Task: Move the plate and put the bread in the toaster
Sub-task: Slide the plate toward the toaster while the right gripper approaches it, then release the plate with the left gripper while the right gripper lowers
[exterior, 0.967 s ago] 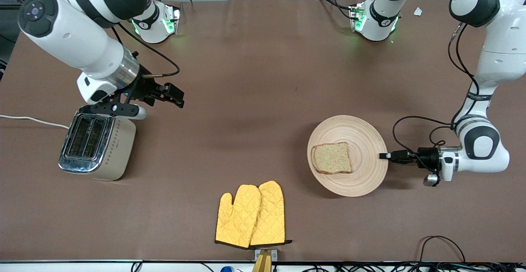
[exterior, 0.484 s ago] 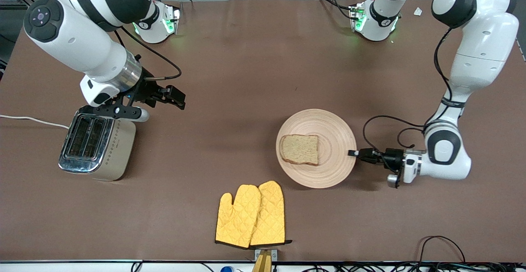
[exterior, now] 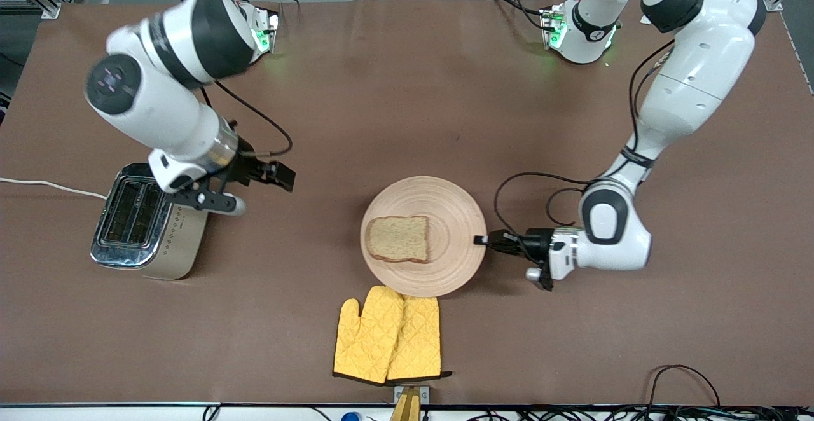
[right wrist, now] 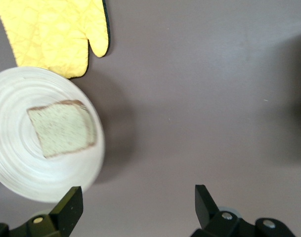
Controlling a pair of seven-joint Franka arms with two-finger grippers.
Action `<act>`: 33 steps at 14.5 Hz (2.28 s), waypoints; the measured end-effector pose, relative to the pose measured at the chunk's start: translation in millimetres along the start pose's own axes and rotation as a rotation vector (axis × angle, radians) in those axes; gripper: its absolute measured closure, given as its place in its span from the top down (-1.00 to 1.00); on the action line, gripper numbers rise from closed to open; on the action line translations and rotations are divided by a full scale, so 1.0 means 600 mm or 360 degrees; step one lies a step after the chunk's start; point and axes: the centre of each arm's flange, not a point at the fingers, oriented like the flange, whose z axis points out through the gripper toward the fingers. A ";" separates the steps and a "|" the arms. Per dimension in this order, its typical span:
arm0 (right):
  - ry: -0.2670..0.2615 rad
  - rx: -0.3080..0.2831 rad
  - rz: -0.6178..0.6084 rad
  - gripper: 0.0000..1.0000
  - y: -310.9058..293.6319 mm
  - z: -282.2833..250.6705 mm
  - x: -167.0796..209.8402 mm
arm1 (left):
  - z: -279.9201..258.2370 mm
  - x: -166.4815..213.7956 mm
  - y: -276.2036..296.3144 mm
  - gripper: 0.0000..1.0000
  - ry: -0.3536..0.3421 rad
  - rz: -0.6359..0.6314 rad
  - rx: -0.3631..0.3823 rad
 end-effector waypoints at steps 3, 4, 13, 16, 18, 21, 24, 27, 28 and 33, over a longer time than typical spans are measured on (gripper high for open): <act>0.0009 0.0031 0.0102 1.00 0.015 0.077 0.044 | 0.083 -0.023 0.026 -0.81 0.0009 -0.0044 -0.0003; 0.0000 0.0054 0.0155 1.00 0.032 0.092 0.060 | 0.103 -0.031 0.032 -0.81 0.0014 -0.0058 -0.0002; -0.0061 0.0064 0.0259 1.00 0.102 0.143 0.108 | 0.247 -0.092 0.077 -0.81 -0.0003 -0.0137 -0.0006; -0.0067 0.0042 0.0257 1.00 0.099 0.174 0.110 | 0.259 -0.103 0.057 -0.75 -0.0020 -0.0178 -0.0009; -0.0074 0.0023 0.0250 1.00 0.094 0.198 0.110 | 0.257 -0.102 0.051 -0.61 -0.0016 -0.0189 -0.0011; -0.0099 0.0000 0.0195 1.00 0.071 0.224 0.096 | 0.232 -0.090 0.042 -0.01 0.0021 -0.0208 -0.0011; -0.0114 -0.0027 0.0082 1.00 0.020 0.241 0.063 | 0.152 -0.051 0.041 0.53 0.0137 -0.0263 -0.0013; -0.0050 -0.0177 -0.0109 1.00 -0.002 0.277 0.044 | 0.029 -0.002 0.063 1.00 0.0237 -0.0272 0.0090; -0.0034 -0.0216 -0.0198 1.00 -0.001 0.294 0.040 | -0.021 0.012 0.066 1.00 0.0253 -0.0272 0.0151; -0.0032 -0.0262 -0.0394 1.00 0.033 0.344 0.036 | -0.260 0.038 0.048 1.00 0.0209 -0.0217 0.0431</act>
